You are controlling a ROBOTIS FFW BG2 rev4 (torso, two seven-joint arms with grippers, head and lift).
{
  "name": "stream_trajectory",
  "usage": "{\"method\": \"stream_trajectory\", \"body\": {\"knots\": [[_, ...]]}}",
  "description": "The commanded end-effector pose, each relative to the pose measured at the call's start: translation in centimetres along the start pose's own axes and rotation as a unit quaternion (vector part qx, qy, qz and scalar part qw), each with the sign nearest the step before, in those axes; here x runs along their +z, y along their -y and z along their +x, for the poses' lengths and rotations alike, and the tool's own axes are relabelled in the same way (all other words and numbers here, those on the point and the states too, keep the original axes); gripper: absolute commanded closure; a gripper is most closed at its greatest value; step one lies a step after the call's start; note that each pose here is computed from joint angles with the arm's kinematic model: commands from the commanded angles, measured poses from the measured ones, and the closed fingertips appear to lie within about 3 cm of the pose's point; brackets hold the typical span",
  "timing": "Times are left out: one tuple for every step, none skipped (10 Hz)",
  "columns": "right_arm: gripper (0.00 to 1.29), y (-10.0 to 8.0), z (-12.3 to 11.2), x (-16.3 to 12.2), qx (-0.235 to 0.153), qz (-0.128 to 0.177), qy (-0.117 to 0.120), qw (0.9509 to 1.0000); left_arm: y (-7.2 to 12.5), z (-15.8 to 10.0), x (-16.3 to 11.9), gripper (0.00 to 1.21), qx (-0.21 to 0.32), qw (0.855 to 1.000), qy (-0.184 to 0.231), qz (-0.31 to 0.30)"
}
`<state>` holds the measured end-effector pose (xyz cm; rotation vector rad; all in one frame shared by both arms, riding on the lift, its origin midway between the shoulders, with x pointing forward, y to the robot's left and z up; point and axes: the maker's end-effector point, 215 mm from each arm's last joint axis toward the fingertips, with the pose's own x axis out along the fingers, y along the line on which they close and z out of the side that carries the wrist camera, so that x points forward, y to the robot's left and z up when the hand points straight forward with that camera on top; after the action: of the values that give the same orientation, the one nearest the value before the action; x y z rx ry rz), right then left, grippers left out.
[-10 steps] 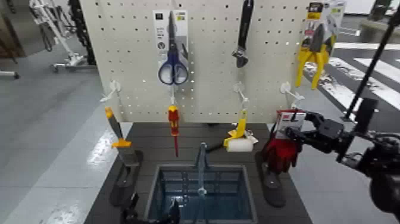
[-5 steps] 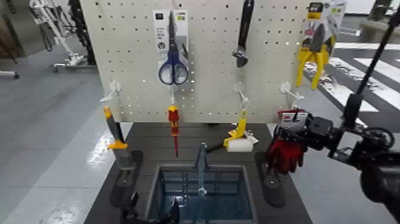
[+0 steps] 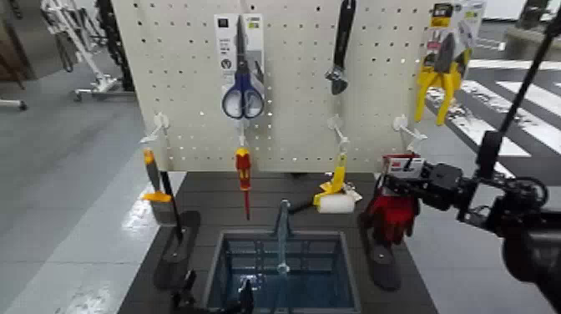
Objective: Put the red colored gloves into the crate.
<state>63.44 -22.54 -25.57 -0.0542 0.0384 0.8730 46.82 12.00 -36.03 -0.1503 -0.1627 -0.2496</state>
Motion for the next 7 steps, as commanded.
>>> {"method": "stream_trajectory", "body": {"knots": [[1.21,0.12,-0.03,-0.12,-0.002,-0.004,-0.012,0.9999,0.21,0.06,0.0,0.11,0.0,1.0,0.0,-0.003],[1.25,0.06,-0.02,-0.34,-0.002,-0.005,-0.017,0.9998,0.21,0.06,0.0,0.11,0.0,1.0,0.0,-0.003],[1.26,0.15,-0.05,-0.34,-0.003,-0.007,-0.019,0.9998,0.21,0.06,0.0,0.11,0.0,1.0,0.0,-0.003],[1.26,0.12,-0.05,-0.37,-0.003,-0.007,-0.02,0.9998,0.21,0.06,-0.05,0.11,0.0,1.0,0.0,-0.003],[1.26,0.23,-0.17,-0.44,-0.004,-0.008,-0.022,0.9997,0.29,0.06,-0.05,0.11,0.0,1.0,0.0,-0.003],[1.26,0.29,-0.22,-0.43,-0.004,-0.009,-0.022,0.9997,0.29,0.13,0.01,0.11,0.0,1.0,0.0,-0.003],[1.26,0.33,-0.24,-0.35,-0.005,-0.01,-0.022,0.9997,0.29,0.13,0.01,0.11,0.0,1.0,0.0,-0.003]]}}
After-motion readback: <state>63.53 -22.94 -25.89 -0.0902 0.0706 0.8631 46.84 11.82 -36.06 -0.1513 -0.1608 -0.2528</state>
